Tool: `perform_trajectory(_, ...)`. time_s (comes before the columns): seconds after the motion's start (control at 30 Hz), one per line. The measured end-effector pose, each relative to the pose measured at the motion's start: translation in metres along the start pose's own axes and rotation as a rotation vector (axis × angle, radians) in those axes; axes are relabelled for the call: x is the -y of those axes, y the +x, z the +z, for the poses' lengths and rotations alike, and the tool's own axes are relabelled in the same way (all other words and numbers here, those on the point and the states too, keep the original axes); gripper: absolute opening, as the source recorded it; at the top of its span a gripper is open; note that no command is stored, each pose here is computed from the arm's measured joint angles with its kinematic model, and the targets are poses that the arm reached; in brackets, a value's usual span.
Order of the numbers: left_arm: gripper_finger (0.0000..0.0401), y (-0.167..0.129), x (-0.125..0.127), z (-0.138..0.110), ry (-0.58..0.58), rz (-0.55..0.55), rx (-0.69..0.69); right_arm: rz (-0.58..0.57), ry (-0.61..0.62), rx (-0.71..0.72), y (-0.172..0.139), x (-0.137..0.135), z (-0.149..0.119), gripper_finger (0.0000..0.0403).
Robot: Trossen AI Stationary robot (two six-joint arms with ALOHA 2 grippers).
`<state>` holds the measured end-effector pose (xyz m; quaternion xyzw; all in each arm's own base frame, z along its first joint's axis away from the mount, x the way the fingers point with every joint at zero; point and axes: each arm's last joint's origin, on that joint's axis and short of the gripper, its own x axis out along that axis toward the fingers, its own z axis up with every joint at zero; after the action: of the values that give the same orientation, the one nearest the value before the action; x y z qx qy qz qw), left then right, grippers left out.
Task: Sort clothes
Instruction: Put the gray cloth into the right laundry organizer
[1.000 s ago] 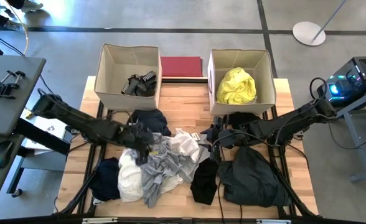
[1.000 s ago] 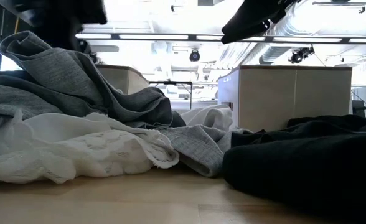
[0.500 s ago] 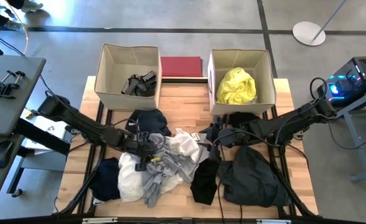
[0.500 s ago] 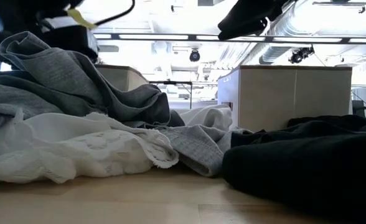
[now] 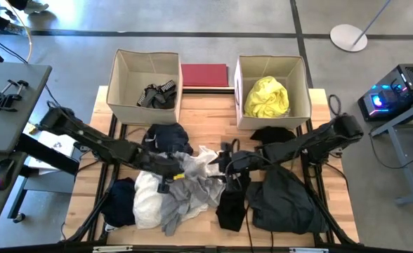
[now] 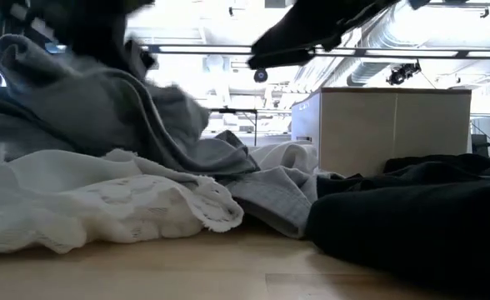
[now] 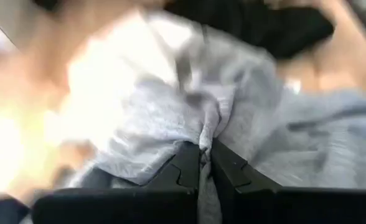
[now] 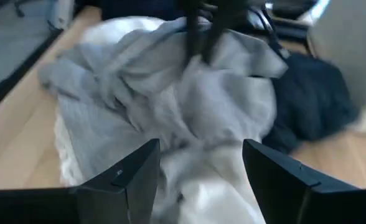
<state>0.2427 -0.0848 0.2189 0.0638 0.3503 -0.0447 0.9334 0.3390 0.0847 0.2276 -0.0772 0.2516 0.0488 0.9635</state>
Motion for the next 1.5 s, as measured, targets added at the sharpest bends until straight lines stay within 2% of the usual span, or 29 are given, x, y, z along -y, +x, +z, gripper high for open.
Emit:
perform_trajectory(0.13,0.0002,-0.028,-0.008,0.023,0.068,0.079,0.180,-0.015,-0.033,0.109,0.019,0.003,0.001,0.0217)
perform_trajectory(0.37,0.0001,-0.059,-0.018,0.050,0.171,0.155,0.480,-0.072,0.040,0.330,0.037,0.025,0.009,0.0224)
perform_trajectory(0.5,0.0001,-0.063,-0.019,0.057,0.251,0.191,0.556,-0.024,0.089,0.425,0.043,0.036,0.010,0.0261)
perform_trajectory(0.67,0.0000,-0.053,-0.021,0.065,0.300,0.231,0.615,0.025,0.119,0.517,0.052,0.044,0.007,0.0321)
perform_trajectory(0.77,0.0000,-0.042,-0.024,0.068,0.340,0.259,0.628,0.121,0.085,0.562,0.062,0.045,0.007,0.0331)
perform_trajectory(0.9,0.0000,-0.028,-0.028,0.069,0.379,0.284,0.615,0.269,-0.007,0.598,0.077,0.040,0.013,0.0320)
perform_trajectory(1.0,0.0000,-0.022,-0.031,0.068,0.378,0.292,0.598,0.309,-0.029,0.622,0.086,0.039,0.020,0.0297)
perform_trajectory(1.07,0.0000,-0.023,-0.030,0.068,0.372,0.312,0.594,0.308,-0.029,0.635,0.088,0.039,0.022,0.0264)
perform_trajectory(1.2,0.0005,-0.031,-0.030,0.068,0.336,0.349,0.596,0.303,0.004,0.642,0.087,0.041,0.024,0.0149)
perform_trajectory(1.3,0.0028,-0.046,-0.030,0.068,0.318,0.356,0.610,0.308,0.026,0.647,0.085,0.045,0.026,0.0042)
perform_trajectory(1.33,0.0038,-0.052,-0.030,0.068,0.314,0.358,0.612,0.312,0.035,0.641,0.083,0.046,0.027,0.0024)
perform_trajectory(1.4,0.0060,-0.063,-0.030,0.066,0.311,0.368,0.600,0.299,0.064,0.598,0.080,0.049,0.028,0.0018)
perform_trajectory(1.5,0.0087,-0.082,-0.029,0.059,0.286,0.401,0.564,0.213,0.071,0.464,0.071,0.053,0.029,0.0013)
